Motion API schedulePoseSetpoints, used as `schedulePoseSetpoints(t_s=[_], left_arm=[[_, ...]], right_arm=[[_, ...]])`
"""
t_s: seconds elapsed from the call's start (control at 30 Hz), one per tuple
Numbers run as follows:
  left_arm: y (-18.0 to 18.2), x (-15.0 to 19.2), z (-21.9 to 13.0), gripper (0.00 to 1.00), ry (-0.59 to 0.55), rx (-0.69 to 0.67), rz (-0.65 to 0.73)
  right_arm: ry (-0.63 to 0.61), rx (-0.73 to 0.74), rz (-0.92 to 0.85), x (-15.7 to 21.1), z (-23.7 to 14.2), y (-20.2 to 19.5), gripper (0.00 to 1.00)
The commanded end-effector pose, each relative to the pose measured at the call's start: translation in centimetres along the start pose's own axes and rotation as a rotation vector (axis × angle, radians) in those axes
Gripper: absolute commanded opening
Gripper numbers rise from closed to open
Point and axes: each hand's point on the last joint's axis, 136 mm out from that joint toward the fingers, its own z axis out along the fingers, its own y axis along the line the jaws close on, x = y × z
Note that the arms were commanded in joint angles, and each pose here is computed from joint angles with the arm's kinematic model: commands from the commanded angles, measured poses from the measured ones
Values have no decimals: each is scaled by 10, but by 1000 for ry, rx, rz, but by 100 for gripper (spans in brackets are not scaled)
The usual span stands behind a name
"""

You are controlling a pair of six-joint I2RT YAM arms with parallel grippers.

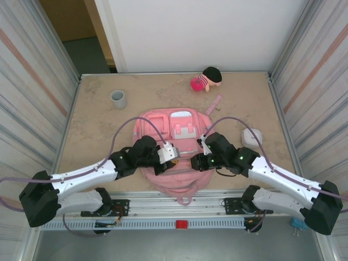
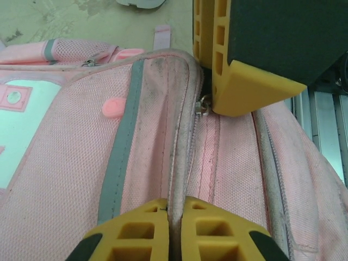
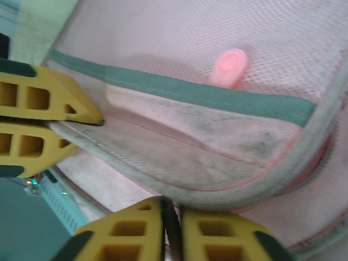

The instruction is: Pack books, pencil case, and school supplies into a backpack

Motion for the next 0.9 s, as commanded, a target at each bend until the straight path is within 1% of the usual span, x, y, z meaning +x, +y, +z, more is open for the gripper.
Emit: schedulePoseSetpoints(t_s=[0.0,0.07,0.2,0.33,0.47,0.73,0.77,0.87], left_arm=[[10,-18,-15,6,-80,-49,-7],[13,-13,-19,6,-65,-68,-16],[14,3,-27,7,-25,-95,-24],[12,14,-31,10,-3,-108,-36],[10,11,-31,21,-23,-93,-40],[9,-6,-24,36,-44,-53,-39],[9,-8,-23,38,-46,-49,-40],[12,-8,-18,37,-42,-54,-47]], right_arm=[[-20,97,20,2,-6,-26,4],[-48,113,40,-1,-13,-34,0],[-107,87,104,-11,-25,-46,0],[-121,9,104,-16,-26,-35,0],[-103,-66,81,-18,-23,-18,0],[-86,-100,30,-17,-21,0,0],[-82,-104,21,-17,-20,3,0],[-76,-114,-8,-15,-19,14,0]])
